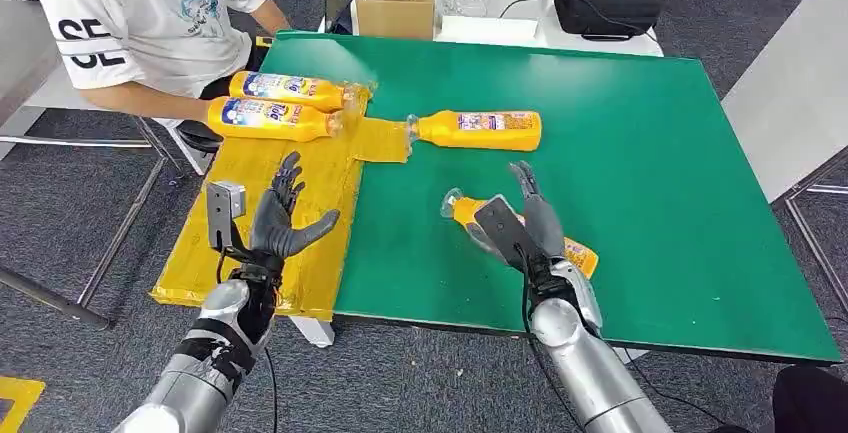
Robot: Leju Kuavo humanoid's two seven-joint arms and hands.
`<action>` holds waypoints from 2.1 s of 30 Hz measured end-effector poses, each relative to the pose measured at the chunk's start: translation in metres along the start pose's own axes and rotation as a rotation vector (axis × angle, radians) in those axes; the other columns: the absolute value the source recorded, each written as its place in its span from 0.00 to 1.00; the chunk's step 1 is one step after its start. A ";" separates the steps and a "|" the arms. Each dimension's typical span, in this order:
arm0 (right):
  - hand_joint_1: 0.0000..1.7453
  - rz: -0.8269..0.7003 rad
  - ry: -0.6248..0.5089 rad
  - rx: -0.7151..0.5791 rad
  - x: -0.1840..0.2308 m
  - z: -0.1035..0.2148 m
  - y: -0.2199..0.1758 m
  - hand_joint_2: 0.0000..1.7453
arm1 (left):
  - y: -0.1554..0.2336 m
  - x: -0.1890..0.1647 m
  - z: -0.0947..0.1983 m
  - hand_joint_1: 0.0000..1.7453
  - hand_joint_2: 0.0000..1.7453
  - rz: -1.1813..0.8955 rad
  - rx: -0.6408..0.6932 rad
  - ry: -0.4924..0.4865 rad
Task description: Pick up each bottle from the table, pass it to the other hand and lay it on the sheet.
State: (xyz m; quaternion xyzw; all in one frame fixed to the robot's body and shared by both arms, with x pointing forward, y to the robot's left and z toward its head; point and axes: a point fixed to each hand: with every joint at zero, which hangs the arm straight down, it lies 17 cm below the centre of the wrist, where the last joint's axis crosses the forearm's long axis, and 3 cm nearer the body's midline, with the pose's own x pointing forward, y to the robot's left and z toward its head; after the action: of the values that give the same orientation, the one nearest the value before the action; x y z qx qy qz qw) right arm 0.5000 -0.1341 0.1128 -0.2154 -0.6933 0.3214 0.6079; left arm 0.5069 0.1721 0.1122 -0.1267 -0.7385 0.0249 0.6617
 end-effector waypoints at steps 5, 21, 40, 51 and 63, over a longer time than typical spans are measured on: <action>0.00 0.077 0.039 -0.030 -0.017 0.008 -0.006 0.00 | 0.003 -0.004 0.005 0.00 1.00 0.000 0.010 0.009; 0.00 0.283 0.208 0.085 -0.081 0.022 0.004 1.00 | -0.002 -0.003 0.009 0.00 1.00 0.012 -0.015 0.016; 1.00 0.520 0.377 0.349 -0.156 0.017 -0.001 1.00 | -0.003 0.000 0.014 0.00 1.00 0.048 -0.049 0.013; 1.00 0.511 0.356 0.423 -0.161 0.004 -0.006 1.00 | -0.002 0.000 0.013 0.00 1.00 0.061 -0.048 0.008; 1.00 0.125 0.057 0.116 -0.036 -0.017 0.018 1.00 | 0.010 -0.003 0.010 0.00 1.00 -0.013 0.026 0.016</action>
State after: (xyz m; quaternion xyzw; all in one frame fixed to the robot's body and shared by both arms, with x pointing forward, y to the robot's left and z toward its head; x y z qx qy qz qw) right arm 0.5212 -0.1431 0.0755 -0.2318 -0.6412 0.3921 0.6176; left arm 0.4993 0.1824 0.1057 -0.1133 -0.7338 0.0293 0.6692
